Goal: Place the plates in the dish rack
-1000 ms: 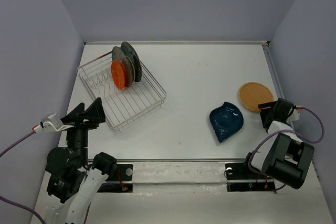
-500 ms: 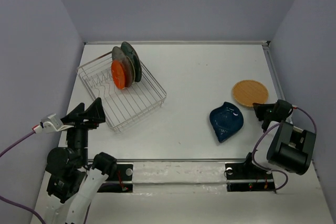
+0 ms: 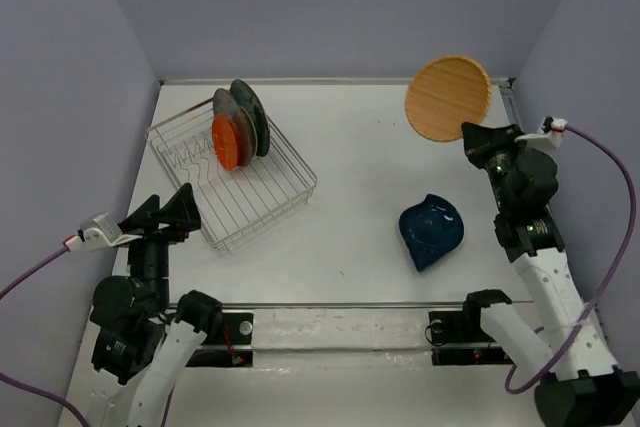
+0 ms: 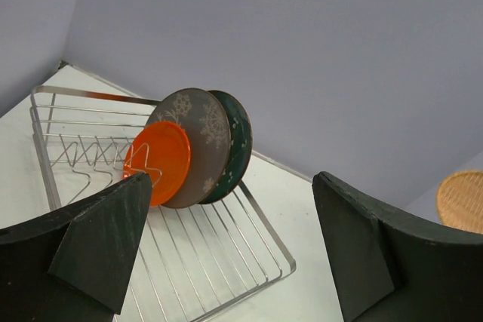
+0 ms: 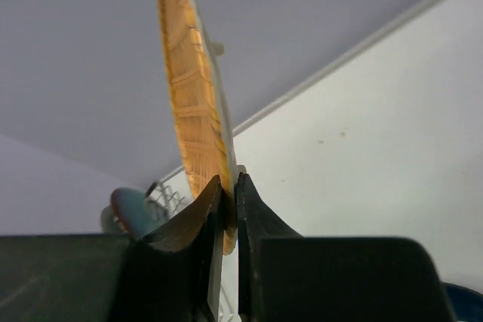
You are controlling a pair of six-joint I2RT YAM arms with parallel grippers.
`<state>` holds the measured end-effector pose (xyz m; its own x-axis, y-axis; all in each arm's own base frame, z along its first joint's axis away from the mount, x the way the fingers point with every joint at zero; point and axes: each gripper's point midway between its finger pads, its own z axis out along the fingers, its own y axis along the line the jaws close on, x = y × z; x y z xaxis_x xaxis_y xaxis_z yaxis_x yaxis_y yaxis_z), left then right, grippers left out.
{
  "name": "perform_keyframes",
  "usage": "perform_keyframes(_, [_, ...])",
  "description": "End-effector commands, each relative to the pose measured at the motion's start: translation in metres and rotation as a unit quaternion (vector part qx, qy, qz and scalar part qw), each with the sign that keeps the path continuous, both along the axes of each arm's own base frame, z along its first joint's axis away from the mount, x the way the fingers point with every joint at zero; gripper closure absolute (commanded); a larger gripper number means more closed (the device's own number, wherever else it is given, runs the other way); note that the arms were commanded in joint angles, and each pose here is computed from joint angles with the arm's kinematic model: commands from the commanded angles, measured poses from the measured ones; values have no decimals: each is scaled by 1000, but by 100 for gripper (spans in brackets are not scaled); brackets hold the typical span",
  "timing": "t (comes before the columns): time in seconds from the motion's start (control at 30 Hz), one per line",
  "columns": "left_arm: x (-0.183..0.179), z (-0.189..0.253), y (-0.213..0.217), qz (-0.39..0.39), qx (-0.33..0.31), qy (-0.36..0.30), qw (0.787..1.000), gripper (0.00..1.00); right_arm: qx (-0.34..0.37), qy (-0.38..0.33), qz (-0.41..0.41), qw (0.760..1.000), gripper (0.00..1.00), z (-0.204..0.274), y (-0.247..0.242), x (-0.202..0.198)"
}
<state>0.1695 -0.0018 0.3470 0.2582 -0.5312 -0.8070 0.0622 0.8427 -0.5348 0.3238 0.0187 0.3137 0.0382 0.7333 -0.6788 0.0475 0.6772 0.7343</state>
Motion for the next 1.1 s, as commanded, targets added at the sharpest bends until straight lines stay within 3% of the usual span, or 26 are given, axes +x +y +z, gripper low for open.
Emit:
perform_keyframes(0.0, [13,4,8,38,7,5,999,1,-76,-73,37,994,93,92,75,4])
perform_keyframes(0.07, [16,2,10,48,8,12,999,1,-139,-59,63,987,93,92,139,13])
perform_keyframes(0.1, [17,2,12,54,7,13,998,1,-140,-85,62,985,93,128,156,12])
perform_keyframes(0.17, [17,2,16,65,2,14,998,1,-166,-87,77,979,93,141,195,21])
perform_keyframes(0.2, [16,3,19,71,-1,14,997,1,-204,-71,103,971,93,123,238,32])
perform_keyframes(0.23, [16,3,20,74,-3,16,997,1,-191,-98,107,971,93,159,255,30])
perform_keyframes(0.27, [16,2,22,80,-7,18,997,1,-202,-102,108,968,93,165,273,32])
perform_keyframes(0.3, [16,1,24,87,-10,21,996,1,-255,-84,116,956,93,141,312,40])
perform_keyframes(0.33, [15,1,26,93,-13,21,995,1,-245,-105,100,959,93,173,303,37])
perform_keyframes(0.37, [15,0,28,97,-14,25,995,1,-252,-110,113,955,93,179,338,39])
perform_keyframes(0.47, [14,-2,34,113,-29,32,993,1,-307,-82,139,938,93,141,403,52])
perform_keyframes(0.5, [12,-3,38,123,-41,33,991,1,-274,-103,137,946,93,171,409,49])
perform_keyframes(0.53, [12,-4,40,128,-43,38,990,1,-291,-91,152,940,93,143,438,53])
perform_keyframes(0.63, [8,-4,45,141,-50,37,988,1,-271,-111,158,943,93,150,463,47])
perform_keyframes(0.83, [-7,-1,63,179,-65,22,982,1,-252,-94,171,948,93,93,511,49])
perform_keyframes(1.07, [-8,3,59,165,-60,8,984,1,-236,-86,165,954,93,36,545,60])
